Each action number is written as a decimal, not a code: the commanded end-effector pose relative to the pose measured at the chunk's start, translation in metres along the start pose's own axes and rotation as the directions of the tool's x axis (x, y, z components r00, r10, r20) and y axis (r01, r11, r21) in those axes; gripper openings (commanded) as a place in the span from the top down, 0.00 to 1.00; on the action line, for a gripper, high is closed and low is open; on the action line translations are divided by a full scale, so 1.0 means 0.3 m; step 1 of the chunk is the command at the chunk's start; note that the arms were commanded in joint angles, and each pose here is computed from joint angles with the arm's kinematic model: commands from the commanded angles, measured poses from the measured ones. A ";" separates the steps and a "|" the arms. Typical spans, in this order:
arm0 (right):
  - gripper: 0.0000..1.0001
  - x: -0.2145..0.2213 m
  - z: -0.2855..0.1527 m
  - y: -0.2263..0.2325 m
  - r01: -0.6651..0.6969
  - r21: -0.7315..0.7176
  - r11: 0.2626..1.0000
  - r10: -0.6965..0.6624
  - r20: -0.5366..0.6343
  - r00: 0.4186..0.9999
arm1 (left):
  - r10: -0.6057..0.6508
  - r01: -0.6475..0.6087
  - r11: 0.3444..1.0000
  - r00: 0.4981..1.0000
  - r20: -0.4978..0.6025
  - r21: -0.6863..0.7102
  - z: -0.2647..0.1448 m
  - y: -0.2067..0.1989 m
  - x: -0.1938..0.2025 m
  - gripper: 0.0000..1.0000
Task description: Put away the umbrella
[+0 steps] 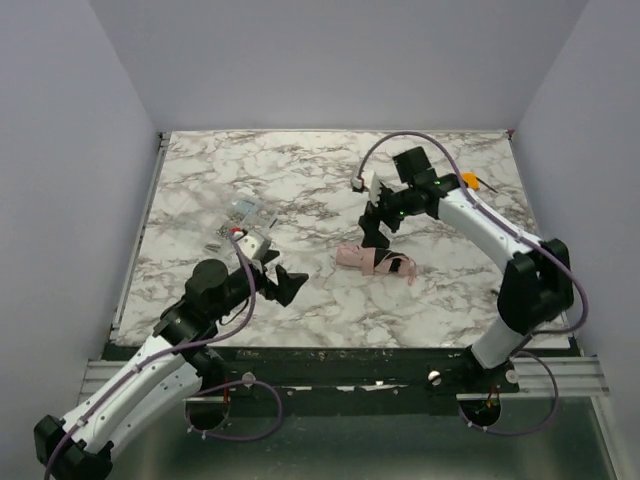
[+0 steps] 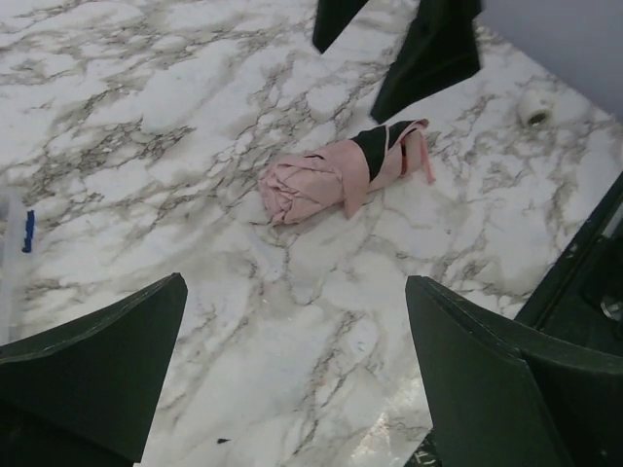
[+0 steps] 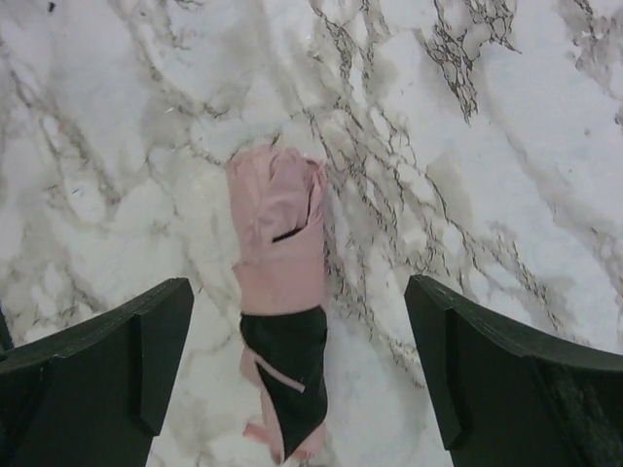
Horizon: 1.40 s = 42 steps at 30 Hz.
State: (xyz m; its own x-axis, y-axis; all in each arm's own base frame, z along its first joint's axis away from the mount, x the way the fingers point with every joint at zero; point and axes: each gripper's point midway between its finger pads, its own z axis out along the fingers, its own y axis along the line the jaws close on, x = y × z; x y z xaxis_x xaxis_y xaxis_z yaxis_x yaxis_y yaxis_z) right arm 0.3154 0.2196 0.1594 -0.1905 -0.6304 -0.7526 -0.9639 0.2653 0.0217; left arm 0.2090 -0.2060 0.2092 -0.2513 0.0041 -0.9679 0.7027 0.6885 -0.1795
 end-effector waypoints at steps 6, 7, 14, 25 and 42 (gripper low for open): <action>0.00 0.156 0.215 -0.056 -0.107 0.018 0.994 0.107 -0.275 0.955 | -0.262 0.274 0.960 0.950 0.169 -0.052 -0.177 0.010 0.040 0.02; 0.00 0.173 0.212 -0.042 -0.107 0.007 0.994 0.104 -0.287 0.952 | -0.264 0.279 0.959 0.948 0.180 -0.059 -0.188 0.015 0.043 0.01; 0.07 0.292 0.241 0.043 -0.168 -0.062 0.984 0.136 -0.355 0.925 | -0.264 0.284 0.957 0.939 0.219 -0.065 -0.207 0.020 0.016 0.01; 0.47 0.310 0.289 0.079 -0.223 -0.051 0.974 0.194 -0.334 0.922 | -0.285 0.302 0.951 0.938 0.199 -0.064 -0.195 0.020 0.043 0.01; 0.67 0.100 0.301 -0.129 -0.925 -0.124 0.360 0.932 0.091 0.351 | -0.338 0.361 0.930 0.913 0.230 -0.066 -0.207 0.025 0.037 0.01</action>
State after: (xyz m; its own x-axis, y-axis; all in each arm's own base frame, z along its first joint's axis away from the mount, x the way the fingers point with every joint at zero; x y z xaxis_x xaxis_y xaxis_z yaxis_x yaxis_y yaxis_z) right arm 0.3450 0.2241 0.0632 -0.8593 -0.2084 -0.4671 -0.4841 0.6264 0.6110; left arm 0.1660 -0.1584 0.2089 -0.3034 -0.3617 -0.8815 0.5550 0.6849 -0.4721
